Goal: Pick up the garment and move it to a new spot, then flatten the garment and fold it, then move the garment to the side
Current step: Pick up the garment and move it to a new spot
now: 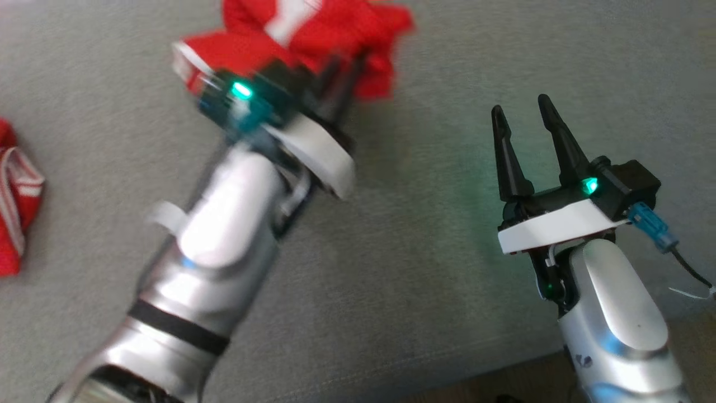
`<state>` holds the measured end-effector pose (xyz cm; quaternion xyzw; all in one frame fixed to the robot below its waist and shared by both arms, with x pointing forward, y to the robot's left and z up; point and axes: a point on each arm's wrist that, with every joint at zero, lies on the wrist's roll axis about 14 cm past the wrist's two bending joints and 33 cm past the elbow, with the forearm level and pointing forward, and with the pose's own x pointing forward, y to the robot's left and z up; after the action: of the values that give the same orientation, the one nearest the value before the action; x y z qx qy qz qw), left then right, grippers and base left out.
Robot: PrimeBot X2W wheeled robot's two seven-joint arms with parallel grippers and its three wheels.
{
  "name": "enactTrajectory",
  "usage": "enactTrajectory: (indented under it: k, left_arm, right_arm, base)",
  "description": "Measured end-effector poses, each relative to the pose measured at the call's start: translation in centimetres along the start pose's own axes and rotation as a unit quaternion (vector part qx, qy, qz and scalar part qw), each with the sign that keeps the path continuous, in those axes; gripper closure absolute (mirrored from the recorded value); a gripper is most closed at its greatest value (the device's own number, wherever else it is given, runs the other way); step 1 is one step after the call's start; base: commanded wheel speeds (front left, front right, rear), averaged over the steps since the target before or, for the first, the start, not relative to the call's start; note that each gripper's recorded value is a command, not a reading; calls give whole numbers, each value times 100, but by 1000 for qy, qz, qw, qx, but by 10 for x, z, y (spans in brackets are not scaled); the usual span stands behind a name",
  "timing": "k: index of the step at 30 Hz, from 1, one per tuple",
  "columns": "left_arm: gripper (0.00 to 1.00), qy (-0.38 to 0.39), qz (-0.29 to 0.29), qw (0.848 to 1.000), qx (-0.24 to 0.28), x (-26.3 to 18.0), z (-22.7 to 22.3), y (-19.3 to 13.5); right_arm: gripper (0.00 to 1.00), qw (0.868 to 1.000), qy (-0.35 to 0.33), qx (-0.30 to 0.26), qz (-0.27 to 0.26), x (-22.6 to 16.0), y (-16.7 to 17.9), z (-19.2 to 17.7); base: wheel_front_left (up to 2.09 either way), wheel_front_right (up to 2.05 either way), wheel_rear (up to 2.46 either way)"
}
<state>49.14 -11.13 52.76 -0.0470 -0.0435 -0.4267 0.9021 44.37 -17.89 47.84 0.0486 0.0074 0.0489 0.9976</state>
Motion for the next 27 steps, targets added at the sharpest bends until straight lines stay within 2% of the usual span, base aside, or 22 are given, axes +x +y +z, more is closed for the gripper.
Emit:
enactTrajectory:
  k: [5, 9, 10, 11, 12, 19, 25, 27]
  left_arm:
    - [100, -4, -71, 997, -27, 5, -2, -63]
    - [100, 11, -93, 995, -23, 2, -12, -86]
    - [81, 16, -91, 996, -21, 1, -15, -86]
    - [20, 20, -84, 996, -21, 0, -18, -84]
    - [0, 24, -75, 997, -19, -1, -20, -80]
    - [0, 57, 23, 998, -34, -23, -45, -32]
    - [0, 67, 135, 988, -37, -66, -57, 24]
    - [0, 66, 155, 985, -37, -75, -56, 34]
  right_arm:
    - [0, 1000, -1, 3, -30, -14, -18, 3]
    - [0, 999, 3, 6, -38, -20, -22, -1]
    - [0, 999, 4, 7, -38, -20, -22, -1]
    - [0, 999, 3, 7, -38, -19, -22, -1]
    - [0, 999, 3, 8, -38, -19, -22, -1]
    - [0, 1000, 1, 13, -25, -10, -13, -2]
    - [0, 1000, 0, 15, -4, 0, 2, -4]
    - [0, 1000, 1, 14, 0, 2, 5, -5]
  base:
    - [0, 0, 0]
    - [0, 0, 0]
    - [0, 0, 0]
    - [0, 0, 0]
    - [0, 0, 0]
    - [0, 0, 0]
    - [0, 0, 0]
    - [0, 0, 0]
